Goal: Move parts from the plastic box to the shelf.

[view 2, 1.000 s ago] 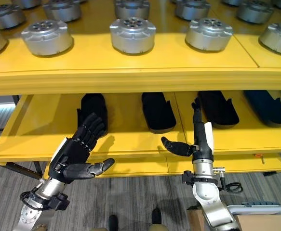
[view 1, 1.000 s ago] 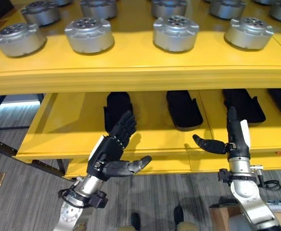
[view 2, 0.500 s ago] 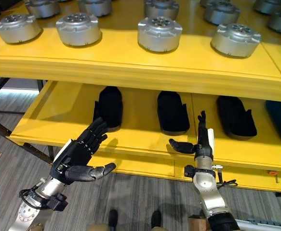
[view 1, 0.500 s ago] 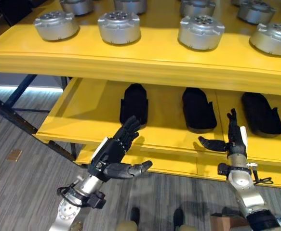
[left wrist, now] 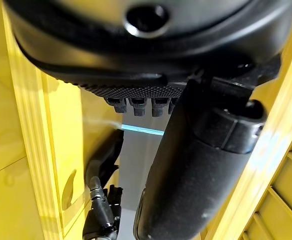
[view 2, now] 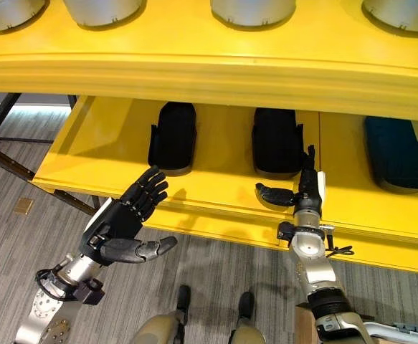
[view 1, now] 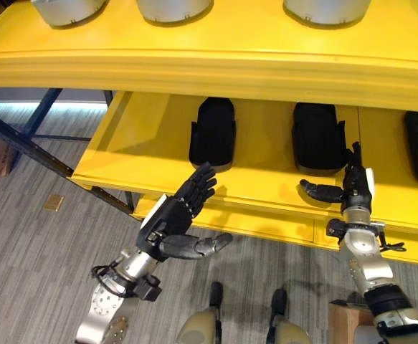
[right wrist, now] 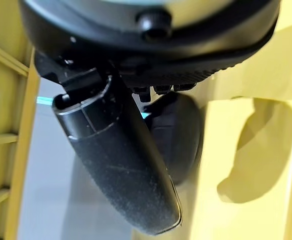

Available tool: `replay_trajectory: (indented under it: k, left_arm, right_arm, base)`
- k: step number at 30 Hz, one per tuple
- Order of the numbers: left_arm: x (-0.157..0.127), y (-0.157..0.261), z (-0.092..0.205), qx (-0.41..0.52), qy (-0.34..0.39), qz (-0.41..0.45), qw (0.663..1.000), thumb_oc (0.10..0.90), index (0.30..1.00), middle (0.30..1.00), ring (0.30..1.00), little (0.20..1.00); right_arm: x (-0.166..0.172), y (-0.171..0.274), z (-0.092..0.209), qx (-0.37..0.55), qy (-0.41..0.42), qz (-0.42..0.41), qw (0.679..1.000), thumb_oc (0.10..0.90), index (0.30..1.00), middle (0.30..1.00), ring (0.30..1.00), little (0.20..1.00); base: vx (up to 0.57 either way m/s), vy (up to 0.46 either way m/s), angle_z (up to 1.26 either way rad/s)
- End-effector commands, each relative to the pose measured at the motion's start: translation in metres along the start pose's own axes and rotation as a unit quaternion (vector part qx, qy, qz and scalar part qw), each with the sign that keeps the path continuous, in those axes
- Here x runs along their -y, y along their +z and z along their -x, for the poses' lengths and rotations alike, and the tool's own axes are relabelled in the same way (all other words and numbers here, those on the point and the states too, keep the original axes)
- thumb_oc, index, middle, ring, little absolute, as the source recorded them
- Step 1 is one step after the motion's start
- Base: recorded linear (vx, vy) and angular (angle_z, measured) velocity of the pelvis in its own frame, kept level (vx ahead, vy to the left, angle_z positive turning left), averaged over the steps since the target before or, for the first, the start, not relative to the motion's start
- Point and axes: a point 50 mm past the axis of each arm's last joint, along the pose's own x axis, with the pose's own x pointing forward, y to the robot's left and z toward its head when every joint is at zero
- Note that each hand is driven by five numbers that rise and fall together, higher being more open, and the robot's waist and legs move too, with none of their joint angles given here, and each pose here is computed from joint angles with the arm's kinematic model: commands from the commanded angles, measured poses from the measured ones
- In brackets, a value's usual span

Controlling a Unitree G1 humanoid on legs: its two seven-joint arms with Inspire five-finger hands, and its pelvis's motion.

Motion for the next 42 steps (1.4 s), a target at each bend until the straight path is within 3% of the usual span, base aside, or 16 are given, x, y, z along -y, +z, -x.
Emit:
replay_trajectory:
  k: [1, 8, 23, 30, 42]
  left_arm:
    - [0.007, 0.032, -0.014, 0.102, -0.038, -0.015, 0.994, 0.9, 1.0, 1.0, 1.0, 1.0]
    - [0.013, 0.026, -0.013, 0.102, -0.033, 0.001, 0.994, 0.9, 1.0, 1.0, 1.0, 1.0]
    - [0.018, 0.019, -0.008, 0.096, -0.028, 0.02, 0.995, 0.9, 1.0, 1.0, 1.0, 1.0]
    - [0.02, 0.018, -0.009, 0.083, -0.037, 0.023, 0.996, 0.9, 1.0, 1.0, 1.0, 1.0]
    - [0.023, 0.015, -0.009, 0.079, -0.045, 0.035, 0.995, 0.9, 1.0, 1.0, 1.0, 1.0]
  right_arm:
    - [0.012, 0.067, -0.027, 0.148, -0.046, -0.018, 0.988, 0.9, 1.0, 1.0, 1.0, 1.0]
    - [0.022, 0.085, -0.028, 0.208, -0.148, 0.02, 0.967, 0.9, 1.0, 1.0, 1.0, 1.0]
    - [0.004, 0.095, -0.016, 0.259, -0.062, 0.091, 0.96, 0.9, 1.0, 1.0, 1.0, 1.0]
    - [0.02, 0.089, -0.026, 0.218, -0.095, 0.039, 0.97, 0.9, 1.0, 1.0, 1.0, 1.0]
    - [0.046, 0.107, -0.048, 0.222, -0.166, 0.062, 0.959, 0.9, 1.0, 1.0, 1.0, 1.0]
  base:
    - [0.0, 0.0, 0.0]
    - [0.0, 0.017, -0.01]
    - [0.01, 0.017, -0.01]
    - [0.0, 0.0, 0.0]
    - [0.0, 0.007, 0.01]
